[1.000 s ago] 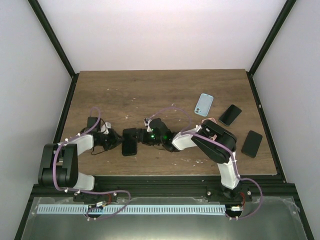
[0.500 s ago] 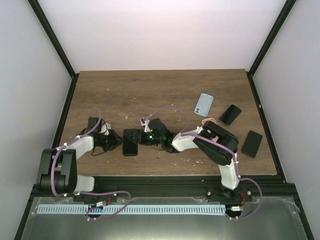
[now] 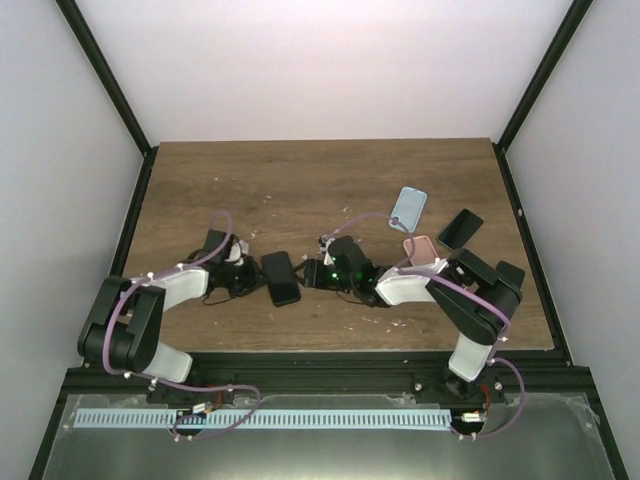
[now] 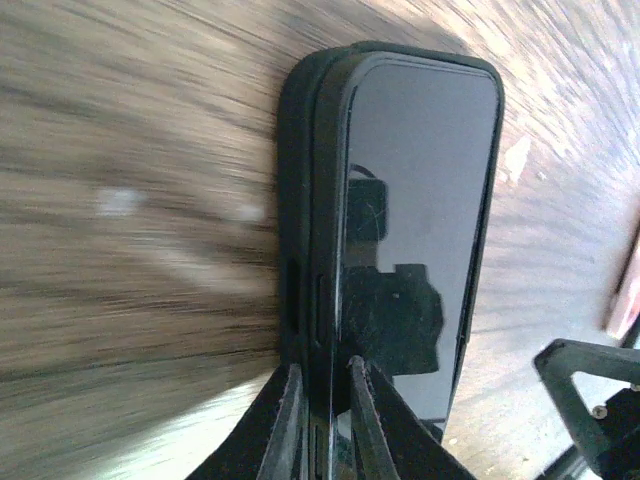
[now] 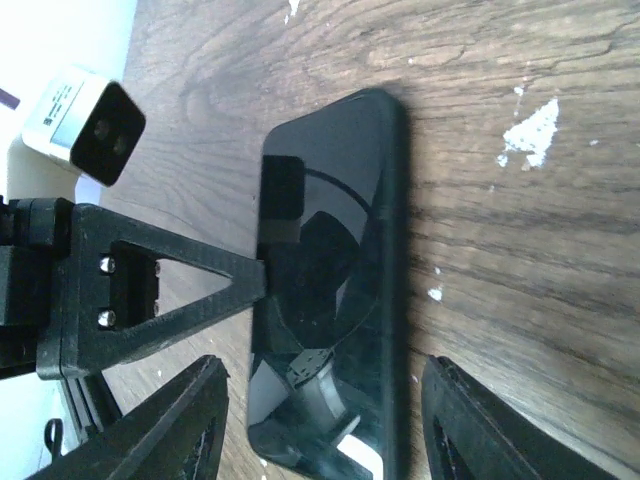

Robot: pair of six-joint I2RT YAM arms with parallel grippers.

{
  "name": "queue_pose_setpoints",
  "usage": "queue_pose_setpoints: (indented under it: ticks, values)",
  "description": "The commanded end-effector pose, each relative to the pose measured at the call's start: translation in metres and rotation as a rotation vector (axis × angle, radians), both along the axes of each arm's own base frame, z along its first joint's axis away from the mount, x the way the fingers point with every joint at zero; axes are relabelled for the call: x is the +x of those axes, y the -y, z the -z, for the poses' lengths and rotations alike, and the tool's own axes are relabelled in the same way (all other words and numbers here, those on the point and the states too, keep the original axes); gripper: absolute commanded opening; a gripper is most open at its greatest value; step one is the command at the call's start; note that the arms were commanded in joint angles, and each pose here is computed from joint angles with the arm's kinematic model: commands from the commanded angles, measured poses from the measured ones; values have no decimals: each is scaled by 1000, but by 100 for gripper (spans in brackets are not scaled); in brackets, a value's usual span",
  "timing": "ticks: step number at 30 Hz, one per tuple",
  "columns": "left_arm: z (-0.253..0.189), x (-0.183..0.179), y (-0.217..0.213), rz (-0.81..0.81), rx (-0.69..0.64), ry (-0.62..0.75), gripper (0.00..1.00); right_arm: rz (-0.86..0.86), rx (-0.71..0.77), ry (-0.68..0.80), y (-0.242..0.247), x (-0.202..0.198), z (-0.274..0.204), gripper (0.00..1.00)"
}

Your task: Put the phone into the phone case

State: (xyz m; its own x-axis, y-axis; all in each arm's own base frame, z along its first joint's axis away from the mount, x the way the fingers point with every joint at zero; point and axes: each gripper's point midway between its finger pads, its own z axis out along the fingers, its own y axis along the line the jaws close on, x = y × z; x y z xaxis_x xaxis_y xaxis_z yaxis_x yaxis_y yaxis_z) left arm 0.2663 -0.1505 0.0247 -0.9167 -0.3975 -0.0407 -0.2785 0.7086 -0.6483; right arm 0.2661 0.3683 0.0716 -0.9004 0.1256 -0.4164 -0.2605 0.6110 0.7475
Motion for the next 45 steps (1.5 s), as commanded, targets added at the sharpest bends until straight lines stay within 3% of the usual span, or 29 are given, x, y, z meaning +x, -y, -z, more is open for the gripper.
queue_pose_setpoints:
  ticks: [1, 3, 5, 11, 21, 29, 37, 45]
  values:
    - [11, -21, 43, 73, -62, -81, 13, -32, -80, 62, 11, -3, -2, 53]
    - [11, -17, 36, 52, -21, -77, 15, -44, -92, 93, 15, 2, -3, 54]
    - [10, -12, 25, 32, 35, -79, 28, -77, -85, 118, 16, 10, -4, 54]
    - [1, -1, 20, 28, 9, -11, 37, -126, -116, 54, 9, 21, 11, 55]
    - [28, -11, 9, 52, 41, -69, 18, -155, -74, -74, -11, 1, 43, 56]
    - [40, -31, -7, 16, 18, -133, 4, -214, 112, -73, -43, 1, 10, 56]
    - [46, -41, -16, 0, 16, -160, 4, -246, 278, -77, -49, -10, -26, 56]
    - [26, -30, -6, 20, -47, -103, 6, -180, 114, -135, -38, -3, 14, 56]
